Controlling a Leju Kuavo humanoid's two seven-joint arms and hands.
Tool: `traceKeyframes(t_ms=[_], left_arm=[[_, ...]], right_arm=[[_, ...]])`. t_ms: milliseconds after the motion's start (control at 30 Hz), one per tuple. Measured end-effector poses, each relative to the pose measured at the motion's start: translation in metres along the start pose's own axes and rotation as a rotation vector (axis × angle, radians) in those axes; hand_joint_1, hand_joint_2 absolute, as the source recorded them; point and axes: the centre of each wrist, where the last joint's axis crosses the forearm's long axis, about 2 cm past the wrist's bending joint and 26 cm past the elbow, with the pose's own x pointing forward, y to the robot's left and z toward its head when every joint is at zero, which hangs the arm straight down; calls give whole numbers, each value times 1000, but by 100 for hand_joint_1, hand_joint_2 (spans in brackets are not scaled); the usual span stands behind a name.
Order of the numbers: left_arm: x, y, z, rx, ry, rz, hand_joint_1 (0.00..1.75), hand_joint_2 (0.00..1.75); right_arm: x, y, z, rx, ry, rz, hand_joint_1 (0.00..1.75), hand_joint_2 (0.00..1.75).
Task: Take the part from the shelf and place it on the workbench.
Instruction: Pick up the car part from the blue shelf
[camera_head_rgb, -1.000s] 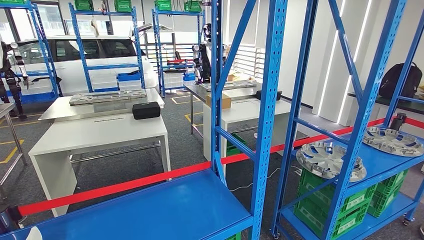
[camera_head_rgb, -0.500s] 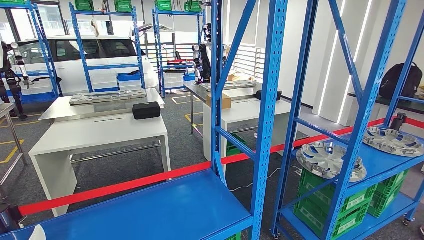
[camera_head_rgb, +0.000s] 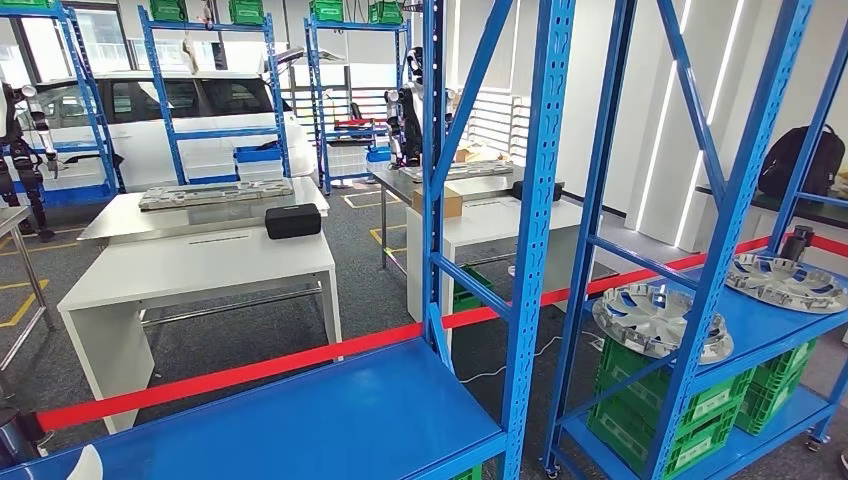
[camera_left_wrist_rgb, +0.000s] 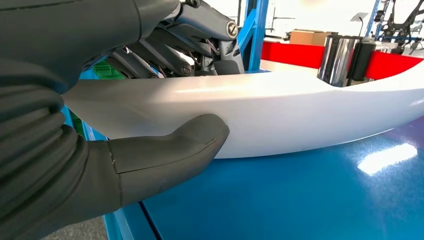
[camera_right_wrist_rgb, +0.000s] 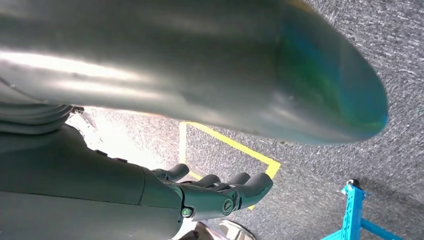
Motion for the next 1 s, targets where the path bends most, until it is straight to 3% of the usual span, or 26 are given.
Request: traceKeyframes(t_ms=[200, 400, 567, 1000], left_arm=[[9, 18, -14, 67, -39, -18, 175, 175], [46, 99, -63, 214, -119, 1, 175, 175], [68, 149, -83, 321, -165, 24, 175, 175], [82, 171, -90, 371, -206, 27, 175, 175]], right_arm=[[1, 0, 0, 10, -3, 4, 0, 0], [5, -3, -2, 8, -13, 3, 0, 0], [6, -4, -2, 6, -16, 3, 0, 0], [10, -2, -1, 4, -26, -3, 0, 0]])
